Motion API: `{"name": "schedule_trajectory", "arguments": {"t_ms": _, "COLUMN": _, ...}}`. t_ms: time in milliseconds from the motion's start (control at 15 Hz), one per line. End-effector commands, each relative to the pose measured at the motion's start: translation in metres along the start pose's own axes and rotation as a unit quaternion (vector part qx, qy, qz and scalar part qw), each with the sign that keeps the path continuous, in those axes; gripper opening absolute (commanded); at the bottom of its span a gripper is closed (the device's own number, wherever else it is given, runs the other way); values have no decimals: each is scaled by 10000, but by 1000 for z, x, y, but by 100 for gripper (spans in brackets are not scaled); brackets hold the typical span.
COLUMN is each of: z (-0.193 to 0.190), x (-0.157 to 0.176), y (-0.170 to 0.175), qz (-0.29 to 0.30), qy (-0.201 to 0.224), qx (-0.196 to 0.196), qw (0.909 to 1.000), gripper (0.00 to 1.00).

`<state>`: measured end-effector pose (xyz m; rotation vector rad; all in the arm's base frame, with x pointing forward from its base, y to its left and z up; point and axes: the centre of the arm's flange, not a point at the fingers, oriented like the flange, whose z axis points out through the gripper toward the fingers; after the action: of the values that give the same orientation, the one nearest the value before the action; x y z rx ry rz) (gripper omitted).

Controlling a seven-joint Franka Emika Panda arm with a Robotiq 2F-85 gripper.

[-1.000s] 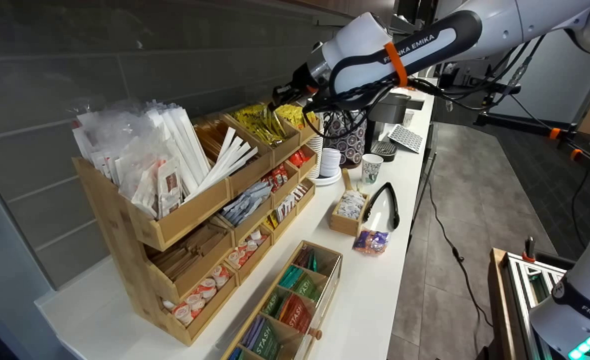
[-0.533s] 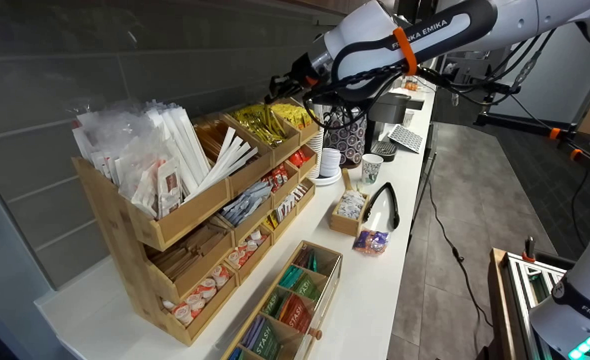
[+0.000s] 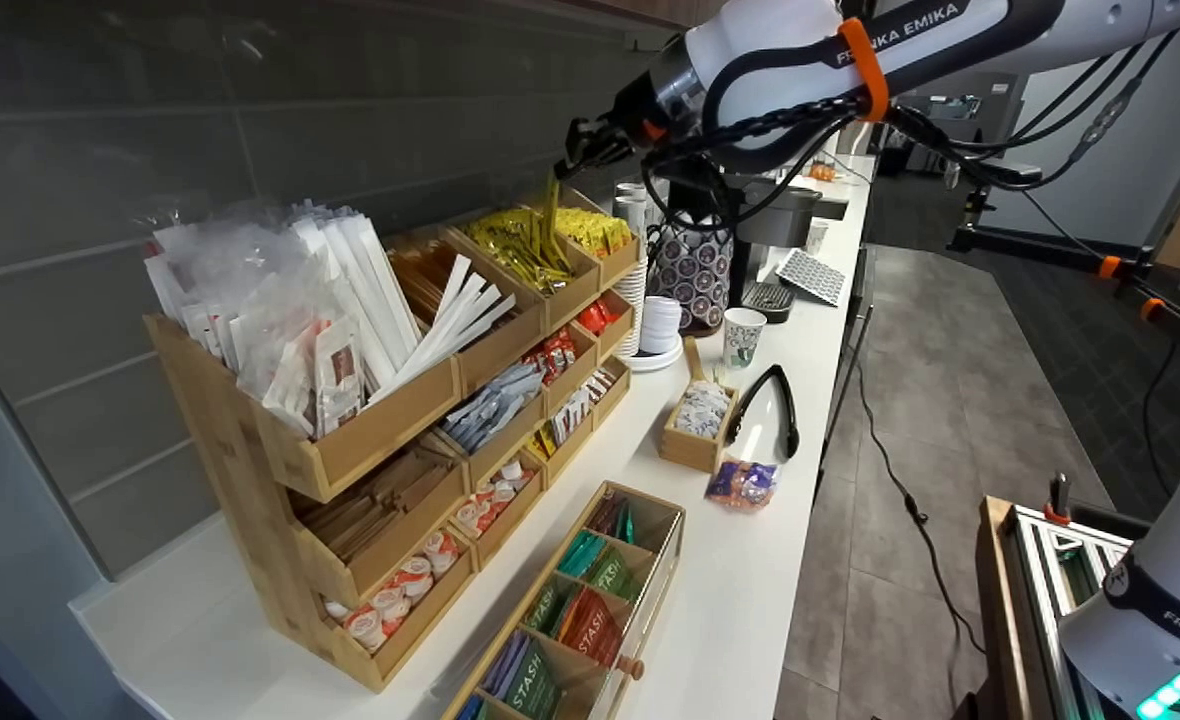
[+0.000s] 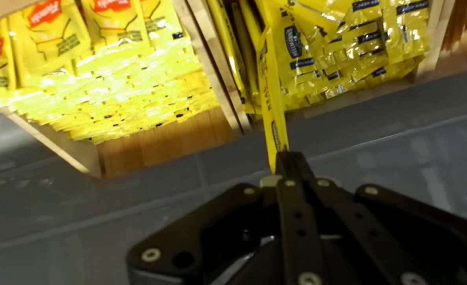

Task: Take the yellow packet off of the wooden rack

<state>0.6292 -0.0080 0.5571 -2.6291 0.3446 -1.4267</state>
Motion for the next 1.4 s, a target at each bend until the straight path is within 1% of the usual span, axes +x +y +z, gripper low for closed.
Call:
{"name": "schedule_trajectory", "arguments": {"t_ms": 0, "z": -35, "x": -7, "y": 4, "qz": 200, "qy": -208, "qx": -167, "qw": 9994, "gripper": 0}}
{"name": "schedule_trajectory", "arguments": {"t_ms": 267, "z": -52, "x": -10, "y": 13, "qz": 343, "qy": -825, "qx": -369, "qw": 9953, "gripper": 0}}
{"name": "schedule_trajectory", "arguments": {"t_ms": 533, "z": -74, "x": -13, "y": 16, "qz": 415, "qy": -1472, "qx": -564, "qw": 9866, "gripper": 0}}
{"name": "schedule_trajectory", "arguments": {"t_ms": 600, "z": -80, "x": -16, "y": 18, "qz": 465, "qy": -1704, "qx": -614, "qw": 9824, "gripper": 0}}
{"name": "schedule_trajectory", "arguments": {"t_ms": 800, "z": -88, "x": -29, "y": 25, "qz": 541, "qy": -2179, "qx": -732, "qw": 9717, "gripper": 0}}
{"name": "schedule_trajectory", "arguments": {"t_ms": 867, "z": -88, "x": -38, "y": 28, "qz": 550, "qy": -2287, "qx": -778, "qw": 9688, "gripper": 0}}
{"name": "schedule_trajectory", "arguments": {"t_ms": 1000, "z": -86, "x": -58, "y": 34, "qz": 519, "qy": -2617, "qx": -856, "qw": 9599, "gripper": 0}}
{"name": "schedule_trajectory", "arguments": {"t_ms": 1200, "z": -76, "x": -93, "y": 45, "qz": 539, "qy": -3111, "qx": -972, "qw": 9439, "gripper": 0}}
{"name": "schedule_trajectory", "arguments": {"t_ms": 1267, "z": -70, "x": -104, "y": 48, "qz": 579, "qy": -3275, "qx": -1014, "qw": 9376, "gripper": 0}}
{"name": "schedule_trajectory", "arguments": {"t_ms": 1333, "z": -65, "x": -115, "y": 51, "qz": 637, "qy": -3482, "qx": -1052, "qw": 9293, "gripper": 0}}
